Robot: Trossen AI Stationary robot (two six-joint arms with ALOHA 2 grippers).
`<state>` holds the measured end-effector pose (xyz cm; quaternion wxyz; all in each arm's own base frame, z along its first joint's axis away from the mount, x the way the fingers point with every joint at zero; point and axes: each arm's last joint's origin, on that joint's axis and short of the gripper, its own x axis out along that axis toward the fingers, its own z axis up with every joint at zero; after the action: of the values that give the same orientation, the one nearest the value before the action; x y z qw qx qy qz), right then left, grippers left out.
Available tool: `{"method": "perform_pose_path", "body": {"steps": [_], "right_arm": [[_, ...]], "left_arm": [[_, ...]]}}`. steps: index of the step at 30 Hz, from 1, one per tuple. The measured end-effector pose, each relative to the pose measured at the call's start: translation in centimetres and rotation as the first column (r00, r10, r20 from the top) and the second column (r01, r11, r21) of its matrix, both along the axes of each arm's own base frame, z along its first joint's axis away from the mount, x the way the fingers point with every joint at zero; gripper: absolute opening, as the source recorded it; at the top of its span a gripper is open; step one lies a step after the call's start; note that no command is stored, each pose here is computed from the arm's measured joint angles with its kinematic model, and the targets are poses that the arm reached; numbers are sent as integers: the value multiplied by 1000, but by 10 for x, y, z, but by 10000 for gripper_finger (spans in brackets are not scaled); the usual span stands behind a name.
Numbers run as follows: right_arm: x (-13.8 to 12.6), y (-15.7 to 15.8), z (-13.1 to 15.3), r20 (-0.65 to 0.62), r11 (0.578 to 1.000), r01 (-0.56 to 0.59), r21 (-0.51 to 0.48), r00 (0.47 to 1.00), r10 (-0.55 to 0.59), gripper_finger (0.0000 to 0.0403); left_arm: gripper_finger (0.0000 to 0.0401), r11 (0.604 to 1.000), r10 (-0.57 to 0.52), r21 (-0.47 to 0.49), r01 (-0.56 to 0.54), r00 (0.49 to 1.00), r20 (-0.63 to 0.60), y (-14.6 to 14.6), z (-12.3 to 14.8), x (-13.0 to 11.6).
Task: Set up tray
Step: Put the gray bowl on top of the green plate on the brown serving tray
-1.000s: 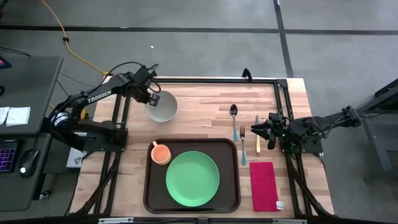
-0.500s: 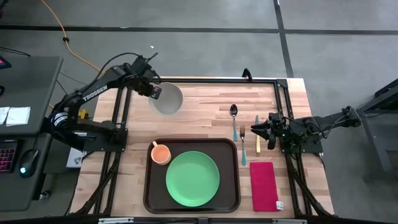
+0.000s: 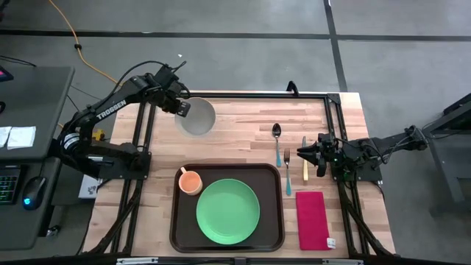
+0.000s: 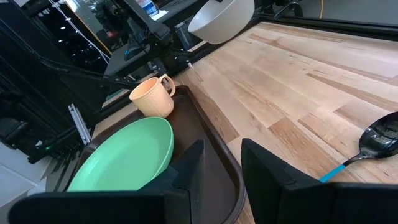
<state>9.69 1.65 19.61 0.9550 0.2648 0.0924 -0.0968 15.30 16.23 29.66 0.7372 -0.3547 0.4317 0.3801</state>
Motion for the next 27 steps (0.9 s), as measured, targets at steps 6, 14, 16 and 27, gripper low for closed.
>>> {"method": "perform_pose_path", "body": {"steps": [6, 14, 16, 27], "right_arm": [[0, 0, 0, 0, 1000, 0, 0, 1000, 0, 83], [0, 0, 0, 0, 1000, 0, 0, 1000, 0, 83], [0, 0, 0, 0, 1000, 0, 0, 1000, 0, 83], [0, 0, 0, 0, 1000, 0, 0, 1000, 0, 83]], "left_arm": [[19, 1000, -14, -21, 15, 1000, 23, -1, 0, 1], [19, 997, -58, -41, 61, 997, 55, -5, 1, 6], [19, 996, -74, -42, 77, 996, 58, -7, 1, 8], [19, 982, -172, -68, 178, 981, 87, -24, 1, 22]]}}
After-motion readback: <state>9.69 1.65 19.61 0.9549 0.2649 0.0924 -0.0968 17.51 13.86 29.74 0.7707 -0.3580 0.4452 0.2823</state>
